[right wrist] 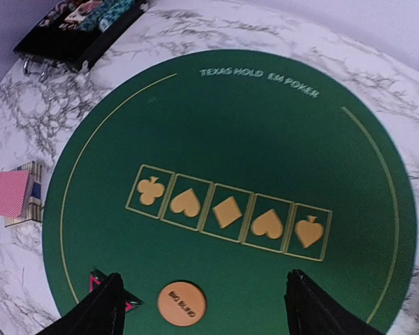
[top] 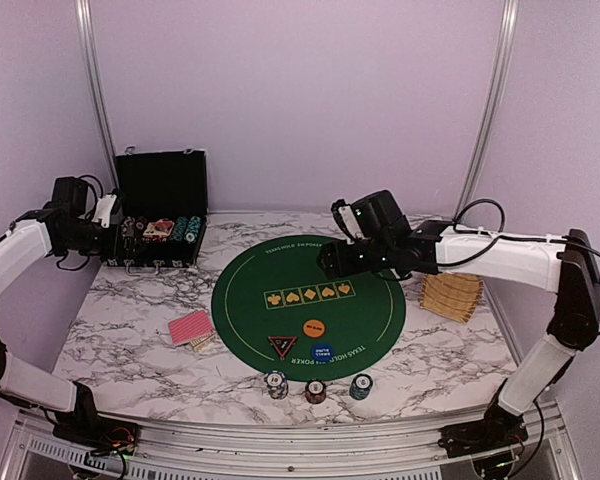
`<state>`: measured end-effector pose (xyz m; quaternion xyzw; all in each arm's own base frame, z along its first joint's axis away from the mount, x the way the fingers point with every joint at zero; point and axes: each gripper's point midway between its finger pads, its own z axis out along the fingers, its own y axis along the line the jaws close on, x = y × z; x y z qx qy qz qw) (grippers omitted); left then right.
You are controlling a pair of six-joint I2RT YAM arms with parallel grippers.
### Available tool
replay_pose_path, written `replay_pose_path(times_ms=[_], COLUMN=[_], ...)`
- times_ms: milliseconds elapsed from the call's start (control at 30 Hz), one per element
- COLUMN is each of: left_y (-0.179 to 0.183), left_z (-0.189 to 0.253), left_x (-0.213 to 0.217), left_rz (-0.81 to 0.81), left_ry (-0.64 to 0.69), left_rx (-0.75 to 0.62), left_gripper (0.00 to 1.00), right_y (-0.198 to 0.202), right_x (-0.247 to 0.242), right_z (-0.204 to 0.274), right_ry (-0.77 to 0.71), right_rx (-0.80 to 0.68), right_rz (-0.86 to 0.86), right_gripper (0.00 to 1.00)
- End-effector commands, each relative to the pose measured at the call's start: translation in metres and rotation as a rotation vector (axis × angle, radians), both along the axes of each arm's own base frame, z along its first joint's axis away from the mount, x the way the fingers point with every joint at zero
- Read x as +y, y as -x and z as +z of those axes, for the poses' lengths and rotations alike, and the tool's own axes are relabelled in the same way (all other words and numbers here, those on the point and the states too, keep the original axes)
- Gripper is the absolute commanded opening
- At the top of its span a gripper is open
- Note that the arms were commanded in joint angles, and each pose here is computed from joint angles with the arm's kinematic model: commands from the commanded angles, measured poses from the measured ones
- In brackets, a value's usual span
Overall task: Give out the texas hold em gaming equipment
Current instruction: Move the all-in button to the poker table mat.
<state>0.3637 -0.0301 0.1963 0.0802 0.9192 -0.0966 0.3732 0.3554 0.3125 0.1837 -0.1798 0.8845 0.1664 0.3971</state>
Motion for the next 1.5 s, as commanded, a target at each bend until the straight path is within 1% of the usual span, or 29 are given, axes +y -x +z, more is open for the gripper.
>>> replay_pose_path(times_ms=[0,100,267,433,567,700,833,1033,1233,1467], left_y=[0.007,0.007,0.004,0.002,0.0,-0.002,-0.004,-0.005,-0.006,-0.006], left_z=[0.012,0.015,0.017,0.032,0.045,0.051,0.056,0.063,0.071,0.074], left_x=[-0.003,-0.004,-0.005,-0.006,-0.006,-0.008,-0.009,-0.011,-0.012,-0.013], left_rz=[-0.033,-0.03,-0.024,-0.027,-0.026,-0.025,-0.025,-0.024,-0.024,-0.03], left_ry=[0.001,0.014,0.029,0.033,0.039,0.051,0.066,0.077,0.092,0.096], left_rx=[0.012,0.007,0.026,-0.005,-0.026,-0.035,-0.041,-0.055,-0.068,-0.076], left_gripper=[0.99,0.99,0.99,0.99,0.99,0.99,0.99,0.99,0.99,0.99], right_y=[0.047,0.069,0.1,0.119,0.126,0.135,0.14,0.141,0.142,0.131], right_x=[0.05,0.074,0.103,0.11,0.114,0.116,0.116,0.115,0.113,0.118], right_z=[-0.039,-0.058,-0.07,-0.089,-0.099,-0.11,-0.122,-0.134,-0.153,-0.162], right_ry=[0.113,0.118,0.11,0.12,0.107,0.14,0.152,0.169,0.199,0.233], right_rx=[0.112,0.178,0.229,0.287,0.326,0.338,0.365,0.389,0.424,0.408], right_rz=[0.192,0.272,0.35,0.351,0.341,0.341,0.336,0.329,0.31,0.278], right_gripper=[0.73,0.67,0.67,0.67,0.62,0.57,0.52,0.51,0.47,0.42])
